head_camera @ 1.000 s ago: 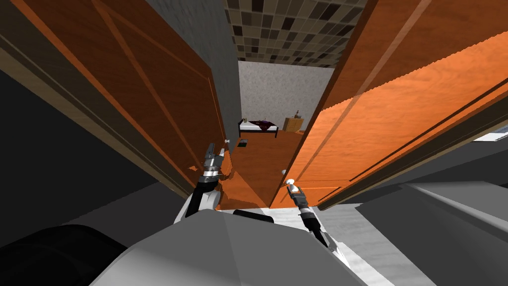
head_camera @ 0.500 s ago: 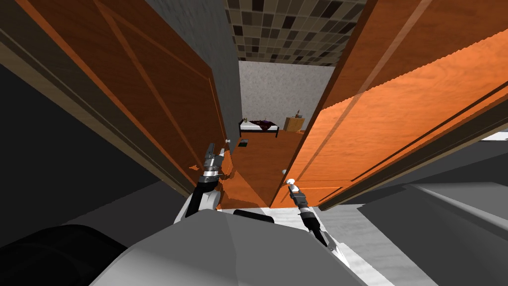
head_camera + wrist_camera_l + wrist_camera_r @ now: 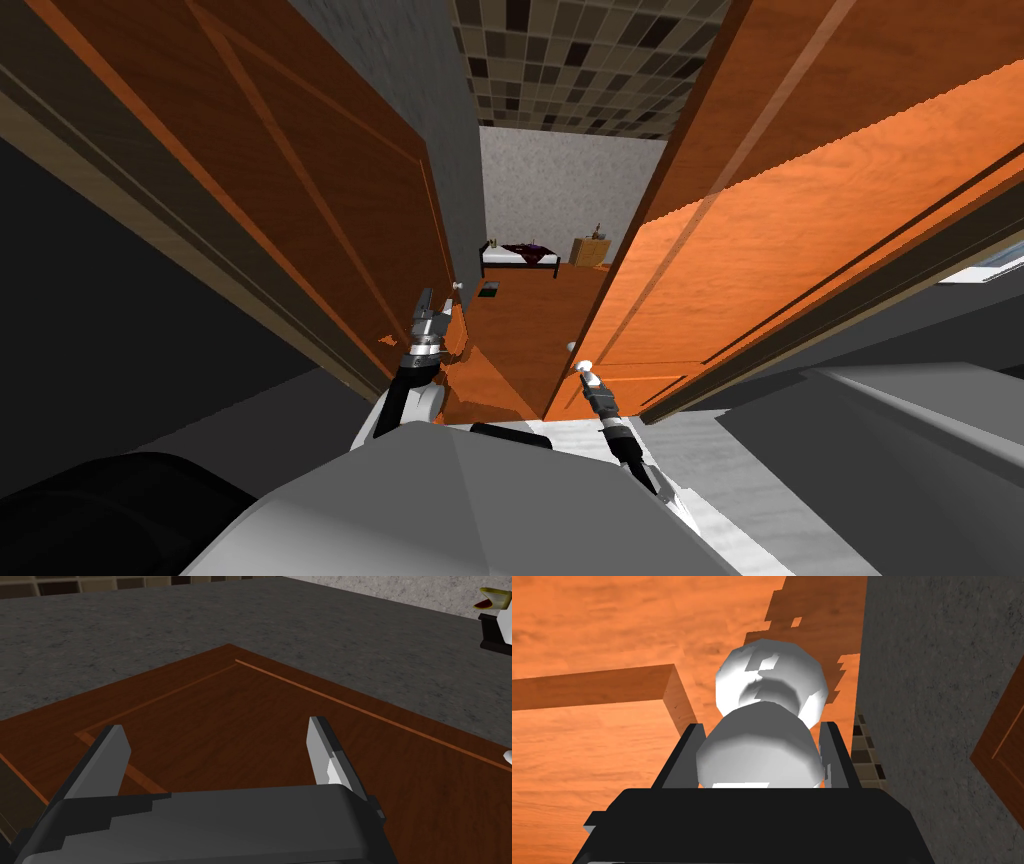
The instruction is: Push the door open
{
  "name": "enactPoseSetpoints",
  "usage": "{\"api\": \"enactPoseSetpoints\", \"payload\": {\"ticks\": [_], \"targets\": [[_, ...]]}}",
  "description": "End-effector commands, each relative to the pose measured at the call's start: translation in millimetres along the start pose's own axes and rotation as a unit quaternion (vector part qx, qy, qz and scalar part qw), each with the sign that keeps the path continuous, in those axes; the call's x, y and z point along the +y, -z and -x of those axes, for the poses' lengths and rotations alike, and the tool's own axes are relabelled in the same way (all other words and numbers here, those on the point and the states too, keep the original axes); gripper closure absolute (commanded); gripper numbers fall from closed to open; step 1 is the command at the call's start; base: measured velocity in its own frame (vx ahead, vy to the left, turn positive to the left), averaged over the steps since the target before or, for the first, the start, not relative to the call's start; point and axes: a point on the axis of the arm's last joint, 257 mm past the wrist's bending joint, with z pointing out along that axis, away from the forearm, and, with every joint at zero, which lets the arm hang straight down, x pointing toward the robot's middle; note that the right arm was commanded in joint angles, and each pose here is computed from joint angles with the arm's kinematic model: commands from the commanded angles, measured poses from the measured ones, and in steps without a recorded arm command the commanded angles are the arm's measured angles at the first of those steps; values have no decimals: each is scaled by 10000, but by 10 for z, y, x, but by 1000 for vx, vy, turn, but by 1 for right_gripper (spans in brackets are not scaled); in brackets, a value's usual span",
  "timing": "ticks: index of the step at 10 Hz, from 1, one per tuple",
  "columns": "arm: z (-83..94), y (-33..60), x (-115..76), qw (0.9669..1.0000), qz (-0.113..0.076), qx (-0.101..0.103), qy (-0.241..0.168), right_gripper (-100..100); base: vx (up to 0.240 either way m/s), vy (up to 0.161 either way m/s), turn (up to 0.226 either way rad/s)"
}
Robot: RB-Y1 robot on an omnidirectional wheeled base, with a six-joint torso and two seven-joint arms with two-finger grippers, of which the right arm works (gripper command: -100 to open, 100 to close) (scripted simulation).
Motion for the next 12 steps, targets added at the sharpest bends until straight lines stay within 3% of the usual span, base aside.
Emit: {"api": "enactPoseSetpoints", "payload": {"ticks": [1,5,7,8,10,11,12], "targets": [[31,-32,4,9996,-10,-50,-275,100,29,4,-34],[30,-71,38,9966,-29,-78,-819,100,34,2,-25],[29,-103,67,9925,-44,-102,-1217,100,36,0,-34],[29,-103,67,9920,-44,-102,-1255,100,39,2,-11],[27,-137,99,9863,-58,-128,-1645,100,37,0,-30],[27,-137,99,9853,-57,-128,-1703,100,35,5,-19],[26,-157,117,9811,-64,-143,-1931,100,37,4,-33]]}}
